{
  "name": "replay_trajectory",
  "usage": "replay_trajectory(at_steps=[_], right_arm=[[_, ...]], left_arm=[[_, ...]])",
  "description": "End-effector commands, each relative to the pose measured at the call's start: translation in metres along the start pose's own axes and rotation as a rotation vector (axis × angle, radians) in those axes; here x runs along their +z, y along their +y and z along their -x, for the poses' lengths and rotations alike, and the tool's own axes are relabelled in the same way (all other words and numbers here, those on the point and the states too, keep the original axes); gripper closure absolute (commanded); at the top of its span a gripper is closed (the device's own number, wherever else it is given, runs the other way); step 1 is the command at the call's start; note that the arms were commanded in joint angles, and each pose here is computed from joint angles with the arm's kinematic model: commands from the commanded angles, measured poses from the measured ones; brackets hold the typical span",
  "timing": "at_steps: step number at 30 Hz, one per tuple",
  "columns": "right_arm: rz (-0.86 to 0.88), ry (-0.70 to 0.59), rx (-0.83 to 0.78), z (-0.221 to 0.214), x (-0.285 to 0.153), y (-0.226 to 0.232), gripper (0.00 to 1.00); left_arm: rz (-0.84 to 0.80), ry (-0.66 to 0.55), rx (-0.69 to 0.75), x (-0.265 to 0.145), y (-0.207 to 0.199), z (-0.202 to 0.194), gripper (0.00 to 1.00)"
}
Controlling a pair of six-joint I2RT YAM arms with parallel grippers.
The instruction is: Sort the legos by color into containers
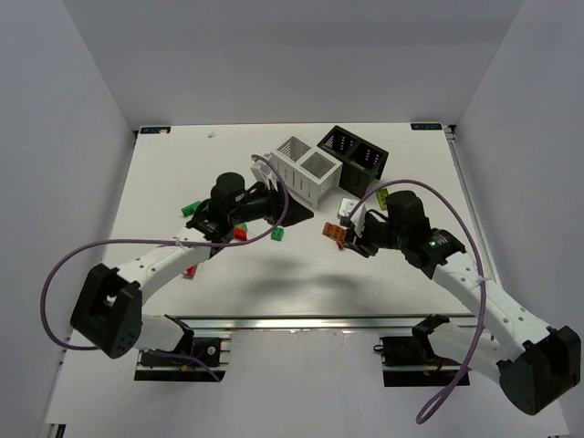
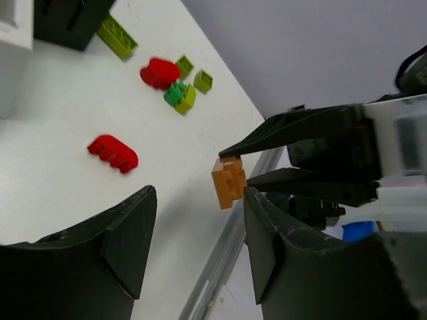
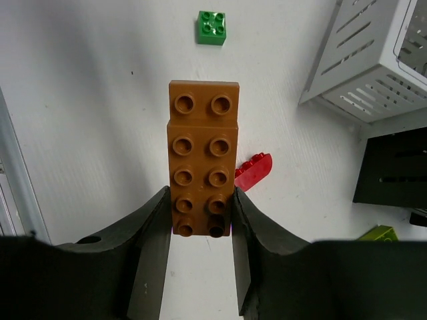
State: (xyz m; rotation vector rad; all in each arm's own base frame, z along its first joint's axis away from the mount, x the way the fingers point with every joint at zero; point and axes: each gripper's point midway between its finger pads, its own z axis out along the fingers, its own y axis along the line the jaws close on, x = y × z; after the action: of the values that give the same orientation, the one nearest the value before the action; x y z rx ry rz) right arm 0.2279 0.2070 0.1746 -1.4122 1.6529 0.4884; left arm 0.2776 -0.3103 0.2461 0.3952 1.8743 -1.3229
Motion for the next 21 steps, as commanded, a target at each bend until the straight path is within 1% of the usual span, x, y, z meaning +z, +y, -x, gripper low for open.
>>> replay_trajectory(at_steps=[1,7,15,21], right_arm=[[0.005,-0.081,-0.024,0.016,0.003,0.004,0.99],[-0.022,-0.071,-0.038,0.016,0.009,0.004,1.0],[-0.058,-0.073,-0.037,0.018,0.008,-0.001,1.0],[-0.035,-0.084,-0.038,0.019,0.008,0.003,1.0]], left_arm=[[-0.079,0.09,-0.054,0.01,-0.012,-0.027,0.35],[-0.079,0.184,-0.091,0.025,-0.009,-0.056,0.35],[-0.087,0.212,-0.077,0.026,-0.014,-0.064,0.36],[-0.092,0.236,-0.083,0.03,-0.013,-0.071,0.38]])
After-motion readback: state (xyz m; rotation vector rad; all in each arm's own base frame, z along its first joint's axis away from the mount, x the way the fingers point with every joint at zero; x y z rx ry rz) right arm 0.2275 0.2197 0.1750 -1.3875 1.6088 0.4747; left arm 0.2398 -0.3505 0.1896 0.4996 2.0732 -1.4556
